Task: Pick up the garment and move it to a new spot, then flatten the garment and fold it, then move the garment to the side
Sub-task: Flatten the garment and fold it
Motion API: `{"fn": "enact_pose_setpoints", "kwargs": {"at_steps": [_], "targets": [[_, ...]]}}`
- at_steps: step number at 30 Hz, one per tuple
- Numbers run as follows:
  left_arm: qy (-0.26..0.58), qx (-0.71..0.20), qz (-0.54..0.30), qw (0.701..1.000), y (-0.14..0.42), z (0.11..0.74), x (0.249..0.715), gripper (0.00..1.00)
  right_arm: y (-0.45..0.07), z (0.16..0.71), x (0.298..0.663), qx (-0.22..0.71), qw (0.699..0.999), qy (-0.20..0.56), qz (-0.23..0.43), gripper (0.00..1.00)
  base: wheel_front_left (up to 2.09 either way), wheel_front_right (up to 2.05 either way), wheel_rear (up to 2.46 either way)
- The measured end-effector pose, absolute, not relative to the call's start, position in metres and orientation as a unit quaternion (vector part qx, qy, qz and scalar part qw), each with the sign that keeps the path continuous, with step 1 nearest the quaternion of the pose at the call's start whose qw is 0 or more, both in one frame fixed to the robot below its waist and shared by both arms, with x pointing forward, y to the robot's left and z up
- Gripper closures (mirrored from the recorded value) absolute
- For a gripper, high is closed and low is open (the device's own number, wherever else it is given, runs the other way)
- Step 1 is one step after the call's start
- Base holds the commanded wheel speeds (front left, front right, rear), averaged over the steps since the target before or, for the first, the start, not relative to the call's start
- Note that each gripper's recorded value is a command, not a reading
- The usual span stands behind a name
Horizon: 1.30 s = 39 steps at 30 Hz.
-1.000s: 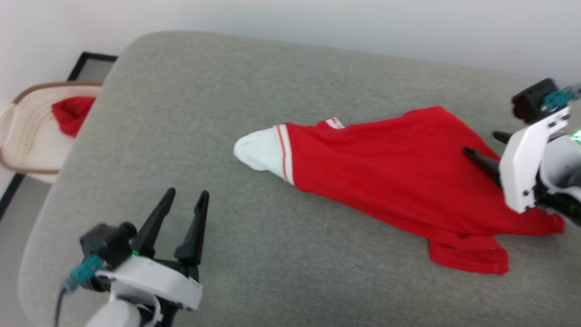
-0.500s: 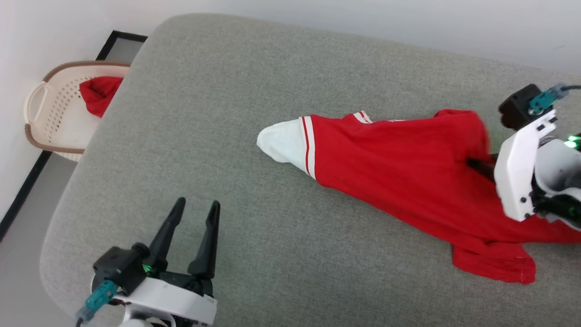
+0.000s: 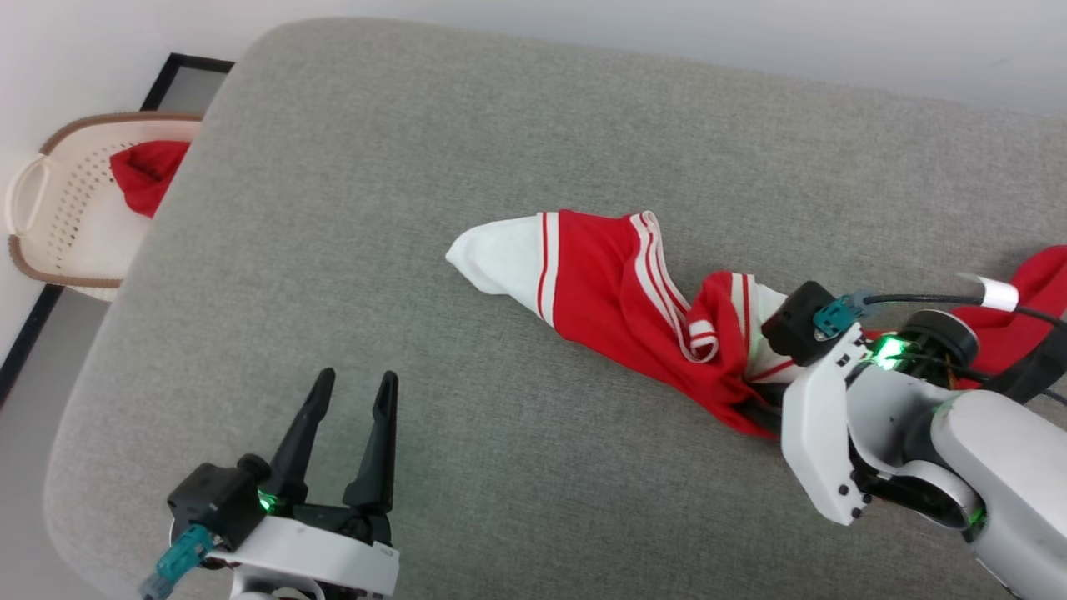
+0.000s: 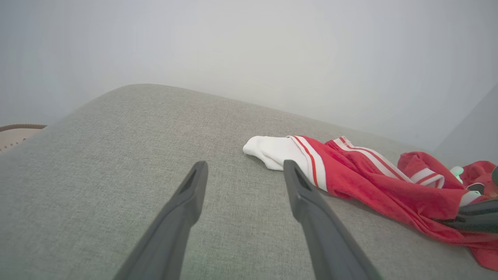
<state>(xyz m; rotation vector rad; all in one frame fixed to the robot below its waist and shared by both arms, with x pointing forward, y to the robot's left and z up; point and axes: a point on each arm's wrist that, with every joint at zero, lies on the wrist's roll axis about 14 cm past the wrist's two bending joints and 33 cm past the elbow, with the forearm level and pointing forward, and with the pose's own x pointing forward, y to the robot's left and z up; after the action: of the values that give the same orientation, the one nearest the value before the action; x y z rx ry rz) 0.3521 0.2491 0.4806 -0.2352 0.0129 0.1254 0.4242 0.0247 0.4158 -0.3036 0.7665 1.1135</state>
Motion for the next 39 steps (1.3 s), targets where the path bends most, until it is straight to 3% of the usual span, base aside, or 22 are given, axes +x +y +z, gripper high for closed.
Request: {"fn": "enact_pose_setpoints", "kwargs": {"at_steps": [1, 2, 3, 8, 19, 30, 39], "targets": [[0.007, -0.117, 0.061, 0.991, 0.248, 0.48, 0.353, 0.0, 0.026, 0.415, 0.425, -0.137, 0.772, 0.35, 0.513, 0.68, 0.0, 0.0, 0.0], [0.007, -0.117, 0.06, 0.991, 0.248, 0.479, 0.354, 0.0, 0.028, 0.416, 0.426, -0.131, 0.775, 0.345, 0.513, 0.09, 0.0, 0.0, 0.0], [0.007, -0.118, 0.061, 0.991, 0.248, 0.479, 0.355, 0.0, 0.029, 0.419, 0.428, -0.123, 0.78, 0.34, 0.511, 0.0, 0.0, 0.0, 0.0], [0.007, -0.118, 0.059, 0.991, 0.247, 0.477, 0.358, 0.0, 0.027, 0.443, 0.44, -0.096, 0.794, 0.318, 0.508, 0.0, 0.0, 0.0, 0.0], [0.009, -0.135, 0.059, 0.989, 0.238, 0.472, 0.363, 0.0, -0.007, 0.49, 0.488, -0.143, 0.82, 0.296, 0.469, 0.0, 0.0, 0.0, 0.0], [0.022, -0.143, 0.076, 0.987, 0.241, 0.461, 0.364, 0.0, 0.007, 0.444, 0.48, -0.192, 0.755, 0.392, 0.49, 0.0, 0.0, 0.0, 0.0], [0.021, -0.146, 0.08, 0.986, 0.242, 0.462, 0.364, 0.0, 0.004, 0.426, 0.482, -0.227, 0.737, 0.406, 0.49, 0.0, 0.0, 0.0, 0.0]]}}
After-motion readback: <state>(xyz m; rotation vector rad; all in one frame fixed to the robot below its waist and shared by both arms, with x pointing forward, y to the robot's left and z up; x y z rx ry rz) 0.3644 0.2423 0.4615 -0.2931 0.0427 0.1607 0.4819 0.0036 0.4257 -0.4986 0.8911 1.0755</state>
